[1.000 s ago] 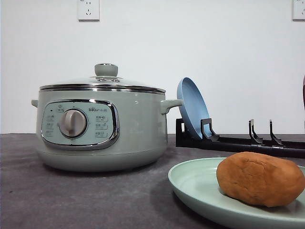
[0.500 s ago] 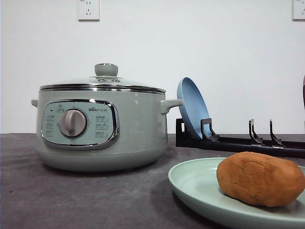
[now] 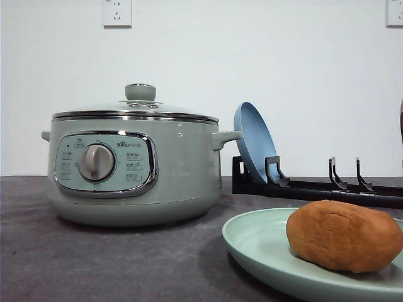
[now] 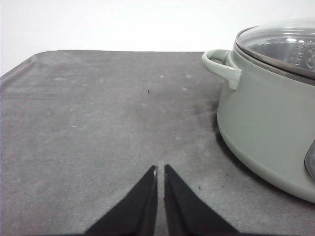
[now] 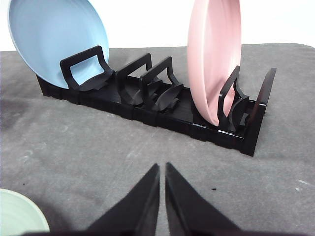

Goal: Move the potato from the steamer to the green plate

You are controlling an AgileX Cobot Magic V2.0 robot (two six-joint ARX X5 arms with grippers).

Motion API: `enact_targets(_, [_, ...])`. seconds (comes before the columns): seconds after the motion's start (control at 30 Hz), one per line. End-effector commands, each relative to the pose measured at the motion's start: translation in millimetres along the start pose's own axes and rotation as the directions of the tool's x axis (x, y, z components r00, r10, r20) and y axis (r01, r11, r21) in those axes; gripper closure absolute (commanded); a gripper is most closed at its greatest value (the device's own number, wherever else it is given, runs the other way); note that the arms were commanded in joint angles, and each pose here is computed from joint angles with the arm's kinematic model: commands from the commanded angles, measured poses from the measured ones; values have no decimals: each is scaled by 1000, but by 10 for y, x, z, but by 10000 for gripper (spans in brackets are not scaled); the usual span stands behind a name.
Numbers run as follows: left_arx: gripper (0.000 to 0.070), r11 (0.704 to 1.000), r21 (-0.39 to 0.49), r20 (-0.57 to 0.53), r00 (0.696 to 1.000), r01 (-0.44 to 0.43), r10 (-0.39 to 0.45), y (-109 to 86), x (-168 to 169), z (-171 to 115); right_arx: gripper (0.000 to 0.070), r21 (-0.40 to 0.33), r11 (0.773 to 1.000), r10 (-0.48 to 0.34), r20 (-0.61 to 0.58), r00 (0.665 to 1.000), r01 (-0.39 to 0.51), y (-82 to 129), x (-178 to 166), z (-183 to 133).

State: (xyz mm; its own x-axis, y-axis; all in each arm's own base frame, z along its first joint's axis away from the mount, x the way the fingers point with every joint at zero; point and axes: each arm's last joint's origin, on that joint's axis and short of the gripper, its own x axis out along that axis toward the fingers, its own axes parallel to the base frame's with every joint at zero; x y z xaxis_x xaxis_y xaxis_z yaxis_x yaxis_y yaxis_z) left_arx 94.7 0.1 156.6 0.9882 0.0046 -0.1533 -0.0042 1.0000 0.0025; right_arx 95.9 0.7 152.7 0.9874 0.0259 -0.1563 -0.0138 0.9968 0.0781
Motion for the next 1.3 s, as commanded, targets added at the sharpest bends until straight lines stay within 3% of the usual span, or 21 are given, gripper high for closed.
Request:
enact_targets(0.0, [683, 1000, 5, -27, 1000, -3, 3, 1, 20, -73, 692, -8, 1000, 1, 8, 1000, -1, 0, 4, -7])
enact_targets(1.27, [683, 1000, 5, -27, 1000, -3, 3, 1, 20, -73, 692, -8, 1000, 1, 8, 1000, -1, 0, 4, -7])
